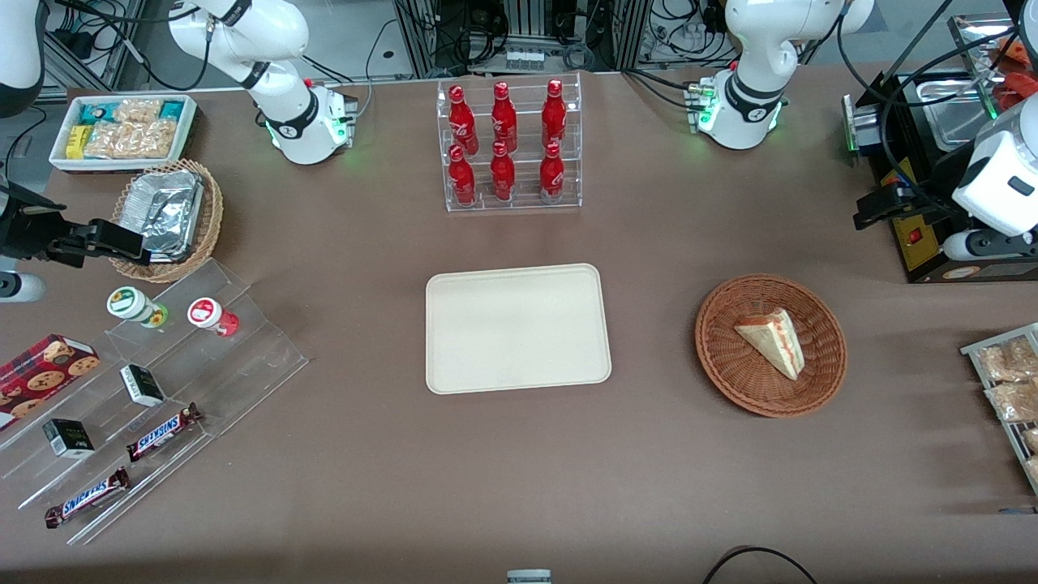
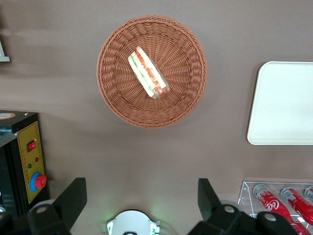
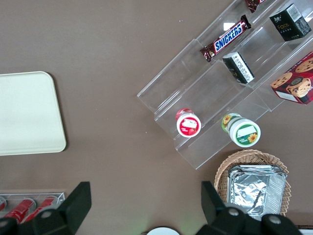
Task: Place sandwich from basket to tray
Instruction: 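Move the left gripper over the wicker basket above the sandwich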
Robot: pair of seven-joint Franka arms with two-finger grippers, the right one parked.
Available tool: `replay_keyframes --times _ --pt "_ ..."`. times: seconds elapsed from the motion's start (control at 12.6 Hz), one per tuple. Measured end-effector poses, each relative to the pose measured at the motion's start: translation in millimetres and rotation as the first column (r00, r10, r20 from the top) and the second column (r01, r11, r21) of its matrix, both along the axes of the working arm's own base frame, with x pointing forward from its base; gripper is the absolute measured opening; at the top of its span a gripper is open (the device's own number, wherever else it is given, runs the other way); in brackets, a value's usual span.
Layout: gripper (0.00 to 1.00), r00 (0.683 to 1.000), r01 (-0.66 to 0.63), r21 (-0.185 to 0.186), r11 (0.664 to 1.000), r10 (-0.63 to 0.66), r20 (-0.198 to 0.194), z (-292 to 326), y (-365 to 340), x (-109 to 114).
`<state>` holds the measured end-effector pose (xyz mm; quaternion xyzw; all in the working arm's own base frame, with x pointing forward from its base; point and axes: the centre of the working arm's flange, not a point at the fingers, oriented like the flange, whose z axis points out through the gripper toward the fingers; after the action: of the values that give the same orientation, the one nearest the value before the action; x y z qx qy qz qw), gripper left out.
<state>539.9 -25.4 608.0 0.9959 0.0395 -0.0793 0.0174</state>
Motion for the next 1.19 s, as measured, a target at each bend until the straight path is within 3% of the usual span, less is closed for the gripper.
replay_keyframes --times 0.4,0.71,1.19 --pt "1.0 1.0 -0.001 0.0 1.0 0.001 -0.003 -9 0 6" --pt "1.0 1.0 -0.007 0.001 1.0 0.007 -0.008 -61 0 19" --pt "1.0 0.999 -0.017 0.001 1.0 0.017 0.045 -137 0 26"
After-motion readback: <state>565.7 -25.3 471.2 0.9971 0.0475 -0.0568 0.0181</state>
